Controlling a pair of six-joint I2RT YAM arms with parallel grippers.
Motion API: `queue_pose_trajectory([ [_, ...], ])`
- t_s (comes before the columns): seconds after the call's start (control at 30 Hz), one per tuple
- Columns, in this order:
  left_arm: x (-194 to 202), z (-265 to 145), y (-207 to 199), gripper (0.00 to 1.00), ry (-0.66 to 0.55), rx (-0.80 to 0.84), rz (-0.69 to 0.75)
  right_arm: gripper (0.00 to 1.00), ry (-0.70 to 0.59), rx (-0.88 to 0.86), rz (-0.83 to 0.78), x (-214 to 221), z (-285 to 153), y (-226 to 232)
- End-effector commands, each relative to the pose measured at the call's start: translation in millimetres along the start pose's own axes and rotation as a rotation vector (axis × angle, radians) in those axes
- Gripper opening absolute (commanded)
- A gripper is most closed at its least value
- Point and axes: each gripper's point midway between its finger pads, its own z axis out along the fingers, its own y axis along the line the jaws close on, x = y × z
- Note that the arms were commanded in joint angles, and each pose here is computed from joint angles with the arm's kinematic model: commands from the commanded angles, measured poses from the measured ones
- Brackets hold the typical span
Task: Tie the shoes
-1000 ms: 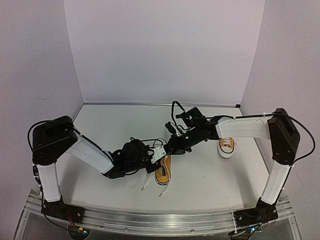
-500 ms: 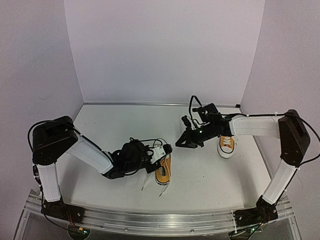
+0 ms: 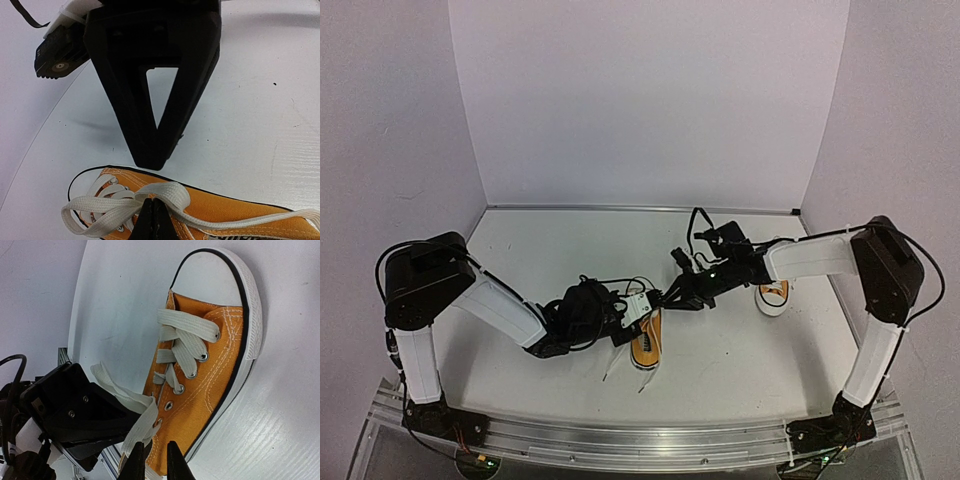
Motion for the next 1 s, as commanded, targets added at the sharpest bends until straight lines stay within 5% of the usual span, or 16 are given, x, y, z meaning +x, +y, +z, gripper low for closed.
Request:
queue_pose_trajectory([
  [0.0,3,2,-4,0.00,0.006,0.020,0.009,0.14,0.030,-0.056,-0.011,6,13,10],
  [0.97,4,6,-7,0.00,0.005,0.031,0.008,0.18,0.070,-0.146,0.011,19,28,19],
])
